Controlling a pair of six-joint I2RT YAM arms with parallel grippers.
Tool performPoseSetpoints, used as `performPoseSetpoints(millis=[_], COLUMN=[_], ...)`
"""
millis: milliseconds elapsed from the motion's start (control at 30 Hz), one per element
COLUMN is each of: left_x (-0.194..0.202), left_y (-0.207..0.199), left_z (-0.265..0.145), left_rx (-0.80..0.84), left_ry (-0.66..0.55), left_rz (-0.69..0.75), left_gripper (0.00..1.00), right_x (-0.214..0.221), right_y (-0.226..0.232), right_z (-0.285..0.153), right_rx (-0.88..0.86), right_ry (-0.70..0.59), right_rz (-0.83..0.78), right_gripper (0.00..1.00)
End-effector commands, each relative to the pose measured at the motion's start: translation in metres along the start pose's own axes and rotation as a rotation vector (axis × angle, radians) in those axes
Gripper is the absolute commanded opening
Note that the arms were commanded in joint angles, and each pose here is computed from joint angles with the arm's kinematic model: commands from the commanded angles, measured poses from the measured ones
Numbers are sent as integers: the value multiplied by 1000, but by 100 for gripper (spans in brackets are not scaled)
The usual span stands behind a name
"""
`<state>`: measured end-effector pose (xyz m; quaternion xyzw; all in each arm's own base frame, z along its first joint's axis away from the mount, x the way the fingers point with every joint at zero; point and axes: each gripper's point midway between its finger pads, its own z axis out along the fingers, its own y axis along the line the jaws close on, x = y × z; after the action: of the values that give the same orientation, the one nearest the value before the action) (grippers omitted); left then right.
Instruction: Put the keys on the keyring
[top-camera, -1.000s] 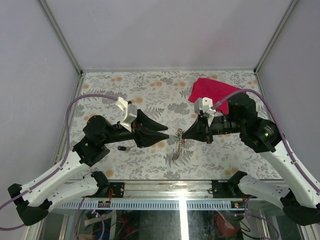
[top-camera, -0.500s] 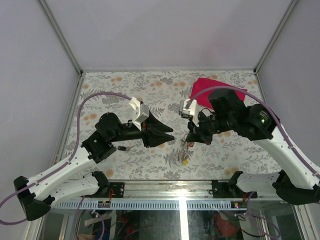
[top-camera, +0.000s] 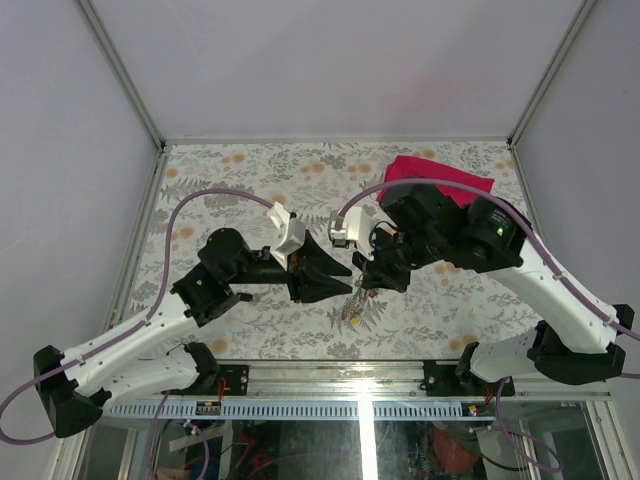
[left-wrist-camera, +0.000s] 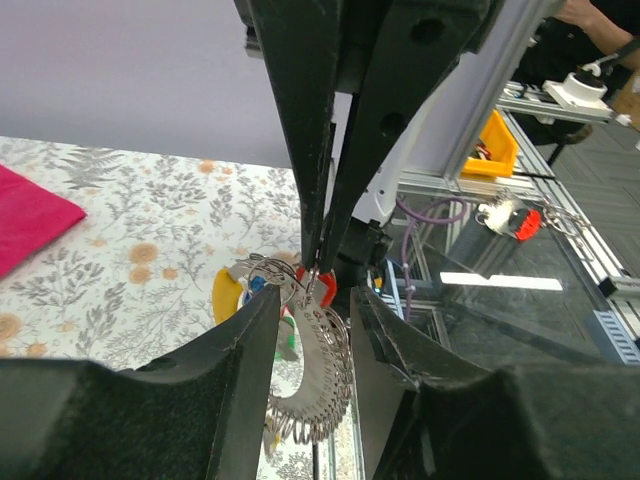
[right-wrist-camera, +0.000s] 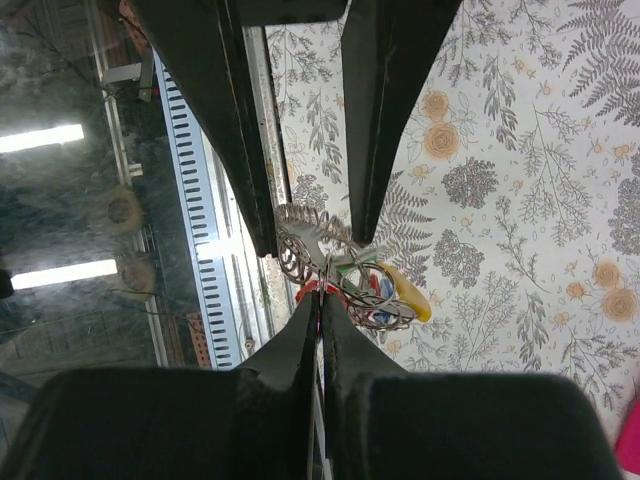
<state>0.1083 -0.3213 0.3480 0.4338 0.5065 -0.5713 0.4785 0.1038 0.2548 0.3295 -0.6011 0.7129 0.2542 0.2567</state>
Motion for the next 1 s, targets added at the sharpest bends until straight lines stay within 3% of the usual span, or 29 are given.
performPoseSetpoints(millis=[0,967], left_x=[-5,-5], left_y=[-14,-16], left_z=[6,10], left_rx=[93,95], left_ry=[-11,12], left_rz=[54,68], left_gripper=[36,25], right_x=[-13,-17], right_y=[4,17], right_z=[-9,2], right_rx=[15,-46], right_ry=[-41,-70], right_rz=[-16,-28], right_gripper=[0,0])
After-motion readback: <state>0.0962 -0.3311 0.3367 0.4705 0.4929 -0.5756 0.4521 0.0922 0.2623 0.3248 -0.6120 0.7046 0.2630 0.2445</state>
